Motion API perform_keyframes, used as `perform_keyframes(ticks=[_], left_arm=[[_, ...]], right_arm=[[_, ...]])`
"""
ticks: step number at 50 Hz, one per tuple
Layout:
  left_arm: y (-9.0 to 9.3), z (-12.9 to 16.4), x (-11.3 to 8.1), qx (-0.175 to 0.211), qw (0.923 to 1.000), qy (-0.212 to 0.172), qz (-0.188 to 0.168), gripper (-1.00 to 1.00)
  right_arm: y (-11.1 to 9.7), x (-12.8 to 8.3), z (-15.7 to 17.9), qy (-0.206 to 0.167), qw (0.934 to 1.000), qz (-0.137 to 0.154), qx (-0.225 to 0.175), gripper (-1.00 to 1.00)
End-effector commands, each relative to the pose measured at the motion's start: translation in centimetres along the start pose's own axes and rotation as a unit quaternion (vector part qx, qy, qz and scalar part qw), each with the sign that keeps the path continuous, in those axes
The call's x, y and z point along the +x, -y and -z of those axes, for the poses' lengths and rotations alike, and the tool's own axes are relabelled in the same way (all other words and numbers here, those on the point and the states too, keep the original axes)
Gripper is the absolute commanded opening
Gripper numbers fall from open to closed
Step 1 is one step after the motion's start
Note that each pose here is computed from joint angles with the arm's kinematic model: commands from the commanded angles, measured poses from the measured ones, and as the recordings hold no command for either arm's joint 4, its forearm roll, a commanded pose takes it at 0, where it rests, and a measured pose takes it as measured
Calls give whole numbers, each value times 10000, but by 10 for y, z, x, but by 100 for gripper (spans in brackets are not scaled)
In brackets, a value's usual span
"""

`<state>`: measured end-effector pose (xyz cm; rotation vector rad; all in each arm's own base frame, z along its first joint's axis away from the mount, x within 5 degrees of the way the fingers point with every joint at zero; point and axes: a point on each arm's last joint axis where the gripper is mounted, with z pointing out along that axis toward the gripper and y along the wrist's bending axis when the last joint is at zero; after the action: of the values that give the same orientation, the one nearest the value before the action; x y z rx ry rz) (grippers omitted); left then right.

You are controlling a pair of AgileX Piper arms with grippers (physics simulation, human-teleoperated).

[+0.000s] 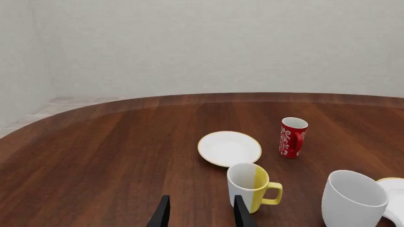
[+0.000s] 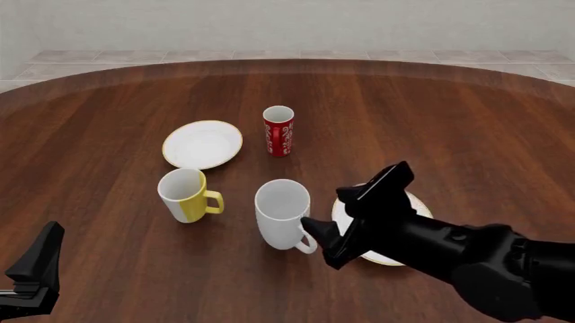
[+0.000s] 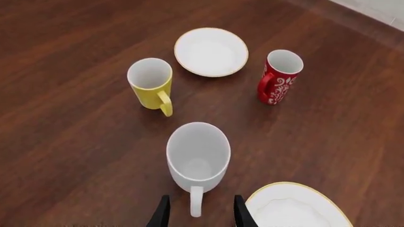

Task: Put the white mug on the left plate.

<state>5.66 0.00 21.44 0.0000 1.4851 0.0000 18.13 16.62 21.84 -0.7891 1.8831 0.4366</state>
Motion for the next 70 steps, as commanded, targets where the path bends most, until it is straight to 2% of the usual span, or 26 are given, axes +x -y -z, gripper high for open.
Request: perform_keyframes(ticks=[1, 70], left_arm=[[0, 0, 0, 1, 10000, 0, 1, 100], [0, 0, 0, 0, 10000, 0, -1, 100]], right_arm=[[1, 4, -4, -48, 10000, -32, 12, 100], [-3, 24, -29, -277, 9995, -143, -33, 100]])
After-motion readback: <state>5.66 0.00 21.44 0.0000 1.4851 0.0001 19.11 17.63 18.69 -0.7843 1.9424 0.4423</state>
